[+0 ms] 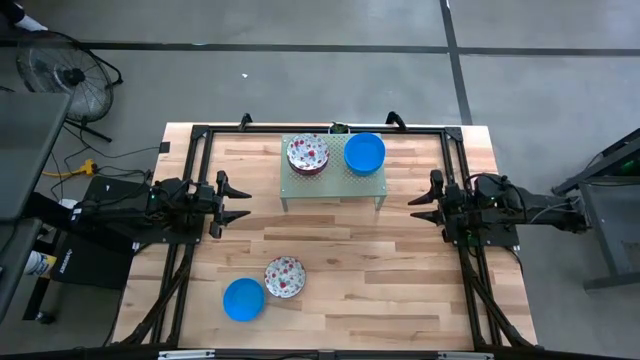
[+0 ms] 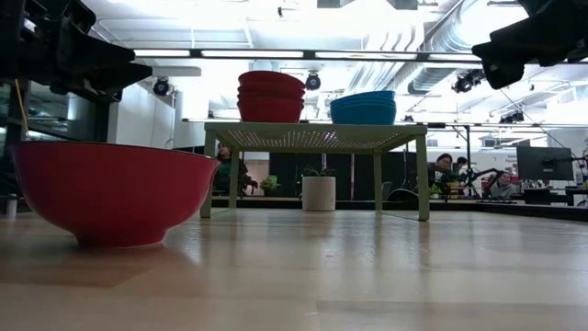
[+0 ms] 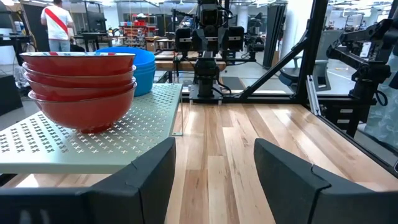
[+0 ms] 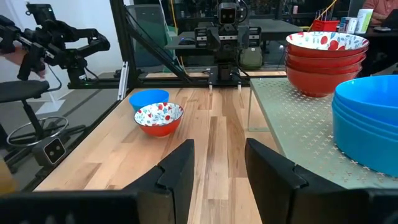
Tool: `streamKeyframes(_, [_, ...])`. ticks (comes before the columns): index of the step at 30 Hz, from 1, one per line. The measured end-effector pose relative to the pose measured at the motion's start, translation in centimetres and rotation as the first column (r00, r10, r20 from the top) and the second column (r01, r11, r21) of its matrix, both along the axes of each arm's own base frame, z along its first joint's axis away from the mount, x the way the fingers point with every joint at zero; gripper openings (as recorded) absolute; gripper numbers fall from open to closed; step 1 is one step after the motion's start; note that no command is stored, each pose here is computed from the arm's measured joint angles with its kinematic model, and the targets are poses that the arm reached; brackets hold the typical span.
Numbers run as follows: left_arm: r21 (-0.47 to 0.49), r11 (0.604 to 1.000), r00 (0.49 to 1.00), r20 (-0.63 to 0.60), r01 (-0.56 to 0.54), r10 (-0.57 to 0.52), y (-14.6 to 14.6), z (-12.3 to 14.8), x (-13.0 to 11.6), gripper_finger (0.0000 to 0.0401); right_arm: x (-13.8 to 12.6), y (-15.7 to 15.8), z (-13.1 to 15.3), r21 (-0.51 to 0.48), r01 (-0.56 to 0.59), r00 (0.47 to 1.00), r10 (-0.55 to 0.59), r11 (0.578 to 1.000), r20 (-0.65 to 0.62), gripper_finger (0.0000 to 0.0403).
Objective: Pick & Place Mini bowls
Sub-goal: Stack the patterned red bowl on the patterned red bowl on the shelf
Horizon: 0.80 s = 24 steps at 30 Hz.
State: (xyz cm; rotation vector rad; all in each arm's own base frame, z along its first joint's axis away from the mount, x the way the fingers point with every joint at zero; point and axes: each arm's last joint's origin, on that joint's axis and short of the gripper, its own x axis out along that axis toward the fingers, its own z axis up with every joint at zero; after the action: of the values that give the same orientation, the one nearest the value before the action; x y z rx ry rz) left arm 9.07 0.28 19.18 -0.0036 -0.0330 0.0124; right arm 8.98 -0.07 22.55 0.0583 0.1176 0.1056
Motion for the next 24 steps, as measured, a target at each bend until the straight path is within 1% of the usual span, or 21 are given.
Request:
streamKeyframes(5, [0.0,1.0,1.0,0.0,-0.004,0.004,0.0,0.0,0.0,0.0213,0.0,0.0,0.0,0.0,0.0,1.0,0.0,1.0,0.0,0.013])
streamKeyframes(9, [-0.002,0.998,0.998,-0.008,-0.061,0.061,0.2,-0.1,0.0,0.0213,0.0,0.0,0.0,0.0,0.0,1.0,0.0,1.0,0.0,0.013])
streamKeyframes(16, [-0.002,0.998,0.998,-0.027,-0.062,0.061,0.2,-0.2,0.1,0.0213,0.0,0.0,0.0,0.0,0.0,1.0,0.0,1.0,0.0,0.013])
streamKeyframes(19, [-0.003,0.998,0.995,-0.079,-0.056,0.055,0.2,-0.6,0.5,0.0213,0.0,0.0,0.0,0.0,0.0,1.0,0.0,1.0,0.0,0.013])
streamKeyframes(21, [-0.005,0.999,0.989,-0.144,-0.032,0.031,0.1,-0.7,0.9,0.0213,0.0,0.0,0.0,0.0,0.0,1.0,0.0,1.0,0.0,0.013])
streamKeyframes(24, [-0.024,0.999,0.972,-0.235,-0.033,0.026,0.1,0.1,1.6,0.0213,0.0,0.0,0.0,0.0,0.0,1.0,0.0,1.0,0.0,0.013])
